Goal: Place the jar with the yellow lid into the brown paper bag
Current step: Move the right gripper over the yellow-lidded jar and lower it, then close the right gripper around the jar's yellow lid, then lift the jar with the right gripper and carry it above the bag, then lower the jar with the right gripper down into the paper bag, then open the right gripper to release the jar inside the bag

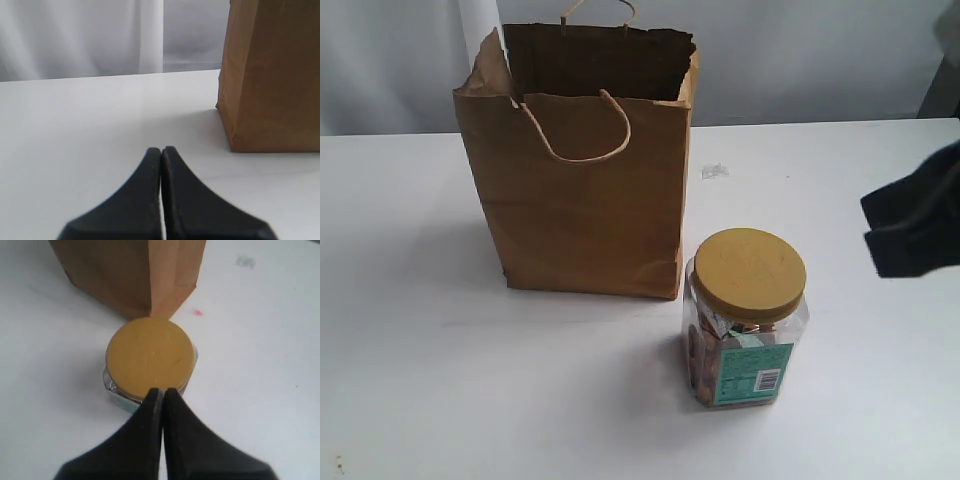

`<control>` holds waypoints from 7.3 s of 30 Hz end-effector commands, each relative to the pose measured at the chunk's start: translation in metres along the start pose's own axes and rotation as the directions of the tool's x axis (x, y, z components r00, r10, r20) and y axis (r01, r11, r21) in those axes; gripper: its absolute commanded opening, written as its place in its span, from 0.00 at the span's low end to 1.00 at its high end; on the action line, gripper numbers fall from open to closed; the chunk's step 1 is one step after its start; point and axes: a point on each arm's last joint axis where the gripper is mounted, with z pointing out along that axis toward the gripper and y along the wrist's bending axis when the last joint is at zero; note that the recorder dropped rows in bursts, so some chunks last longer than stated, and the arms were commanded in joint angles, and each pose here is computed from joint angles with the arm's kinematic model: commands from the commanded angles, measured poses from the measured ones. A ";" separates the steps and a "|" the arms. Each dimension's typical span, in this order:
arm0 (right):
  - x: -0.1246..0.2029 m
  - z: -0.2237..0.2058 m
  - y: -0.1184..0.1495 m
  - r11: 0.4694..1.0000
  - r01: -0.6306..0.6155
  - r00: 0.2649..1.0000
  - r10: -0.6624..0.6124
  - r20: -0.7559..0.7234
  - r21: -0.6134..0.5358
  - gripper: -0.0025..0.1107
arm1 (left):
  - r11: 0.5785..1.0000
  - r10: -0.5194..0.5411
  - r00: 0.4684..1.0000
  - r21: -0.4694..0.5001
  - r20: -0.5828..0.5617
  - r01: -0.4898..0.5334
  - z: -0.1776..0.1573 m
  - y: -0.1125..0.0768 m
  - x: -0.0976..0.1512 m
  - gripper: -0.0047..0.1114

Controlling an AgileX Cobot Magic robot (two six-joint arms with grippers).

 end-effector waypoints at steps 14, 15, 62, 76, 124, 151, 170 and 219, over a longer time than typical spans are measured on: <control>-0.058 0.075 0.019 0.992 0.020 0.934 -0.063 -0.352 -0.125 0.02 | 1.000 -0.006 1.000 0.008 0.008 0.006 0.000 -0.001 -0.001 0.05; -0.058 0.075 0.020 0.990 0.024 0.933 -0.073 -0.352 -0.141 0.02 | 1.000 -0.006 1.000 0.008 0.008 0.006 0.000 -0.001 -0.001 0.05; -0.057 0.151 0.011 0.999 -0.017 0.922 0.026 -0.386 0.027 0.95 | 1.000 -0.006 1.000 0.008 0.008 0.006 0.000 -0.001 -0.001 0.05; -0.054 0.154 0.010 0.999 -0.019 0.921 0.034 -0.387 0.043 0.95 | 1.000 -0.006 1.000 0.008 0.008 0.006 0.000 -0.001 -0.001 0.05; -0.110 0.058 -0.001 0.993 -0.010 0.974 0.036 -0.225 0.118 0.02 | 1.000 -0.006 1.000 0.008 0.008 0.006 0.000 -0.001 -0.001 0.05; -0.227 -0.018 0.010 0.999 -0.032 0.754 0.035 0.656 -0.017 0.02 | 1.000 -0.006 1.000 0.008 0.008 0.006 0.000 -0.001 -0.001 0.05; -0.236 0.104 0.038 0.996 -0.004 0.826 0.053 0.562 -0.089 0.02 | 1.000 -0.006 1.000 0.008 0.008 0.006 0.000 -0.001 -0.001 0.05; -0.157 0.289 0.059 0.999 0.014 1.000 -0.014 0.002 -0.033 0.02 | 1.000 -0.006 1.000 0.008 0.008 0.006 0.000 -0.001 -0.001 0.05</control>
